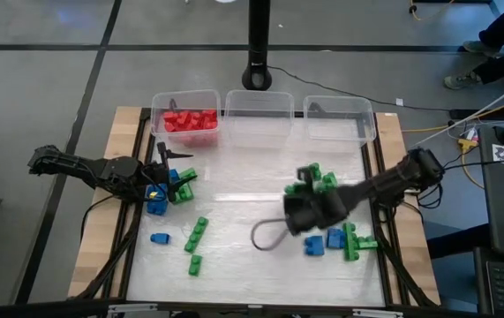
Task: Sort blocks
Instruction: Put the green game piece into the middle transparent bin
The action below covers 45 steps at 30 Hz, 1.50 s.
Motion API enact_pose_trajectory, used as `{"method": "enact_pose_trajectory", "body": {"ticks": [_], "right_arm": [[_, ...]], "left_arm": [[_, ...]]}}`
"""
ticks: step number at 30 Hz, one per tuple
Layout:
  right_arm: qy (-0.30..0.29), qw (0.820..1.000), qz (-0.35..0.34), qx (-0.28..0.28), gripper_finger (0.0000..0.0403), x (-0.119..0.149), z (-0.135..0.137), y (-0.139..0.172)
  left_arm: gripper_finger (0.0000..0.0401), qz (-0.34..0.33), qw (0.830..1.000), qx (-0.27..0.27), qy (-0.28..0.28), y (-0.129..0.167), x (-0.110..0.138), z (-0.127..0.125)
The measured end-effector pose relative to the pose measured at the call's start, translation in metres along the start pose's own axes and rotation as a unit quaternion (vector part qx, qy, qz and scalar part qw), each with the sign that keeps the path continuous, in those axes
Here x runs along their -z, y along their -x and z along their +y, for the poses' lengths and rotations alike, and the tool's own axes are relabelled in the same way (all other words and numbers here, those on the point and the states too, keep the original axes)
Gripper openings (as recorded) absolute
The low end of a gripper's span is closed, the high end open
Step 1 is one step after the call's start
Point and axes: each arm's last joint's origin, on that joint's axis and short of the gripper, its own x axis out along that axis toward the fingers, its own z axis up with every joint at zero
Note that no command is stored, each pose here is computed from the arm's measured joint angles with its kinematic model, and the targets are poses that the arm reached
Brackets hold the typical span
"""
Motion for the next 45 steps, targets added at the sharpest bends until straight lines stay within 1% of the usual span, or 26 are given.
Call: {"method": "enact_pose_trajectory", "body": {"ticks": [3,6,8,10,13,17,21,24,27,29,31,35,38,40,42,45], "right_arm": [[0.022,0.999,-0.030,0.012,0.0004,-0.018,-0.031,-0.011],[0.029,0.997,-0.059,0.036,0.0005,-0.032,-0.065,-0.026],[0.039,0.995,-0.073,0.056,0.0004,-0.037,-0.087,-0.038],[0.036,0.993,-0.088,0.076,0.0003,-0.040,-0.109,-0.050],[0.012,0.990,-0.105,0.097,0.0004,-0.039,-0.144,-0.068],[-0.039,0.986,-0.122,0.110,0.0007,-0.028,-0.186,-0.089],[-0.058,0.982,-0.154,0.094,0.0008,-0.015,-0.216,-0.104],[-0.089,0.977,-0.169,0.092,0.0009,-0.008,-0.233,-0.116],[-0.126,0.975,-0.160,0.091,0.0019,-0.002,-0.242,-0.131],[-0.141,0.977,-0.138,0.075,0.0041,0.004,-0.243,-0.143],[-0.151,0.978,-0.130,0.069,0.0074,0.005,-0.241,-0.150],[-0.141,0.983,-0.110,0.047,0.0148,0.007,-0.236,-0.153],[-0.127,0.986,-0.104,0.032,0.0191,0.008,-0.230,-0.143],[-0.121,0.986,-0.109,0.025,0.0209,0.008,-0.227,-0.127],[-0.115,0.987,-0.114,0.005,0.0219,0.007,-0.218,-0.107],[-0.099,0.988,-0.109,-0.041,0.0224,0.007,-0.194,-0.074]], "left_arm": [[0.0296,0.000,1.000,0.000,0.000,0.000,0.000,0.000],[0.0296,0.000,1.000,0.000,0.008,0.000,0.000,0.000],[0.0296,0.000,1.000,0.000,0.008,0.000,0.000,0.000],[0.0296,0.000,1.000,0.000,0.008,0.000,0.000,0.000],[0.0296,0.000,1.000,0.000,0.008,0.000,0.000,0.000],[0.0296,0.000,1.000,0.000,0.012,0.000,0.000,0.000],[0.0296,0.000,1.000,0.000,0.012,0.000,0.000,0.000],[0.0296,0.000,1.000,0.000,0.012,0.000,0.000,0.000],[0.0296,0.000,1.000,0.000,0.012,0.000,0.000,0.000],[0.0296,0.000,1.000,0.000,0.012,0.000,0.000,0.000],[0.0296,-0.001,1.000,0.000,0.012,0.000,0.000,0.000],[0.0296,0.000,1.000,0.000,0.012,0.000,0.000,0.000],[0.0296,0.000,1.000,0.000,0.012,0.000,0.000,0.000],[0.0296,0.000,1.000,0.000,0.011,0.000,0.000,0.000],[0.0296,0.000,1.000,0.000,0.010,0.000,0.000,0.000],[0.0296,0.000,1.000,0.000,0.010,0.000,0.000,0.000]]}}
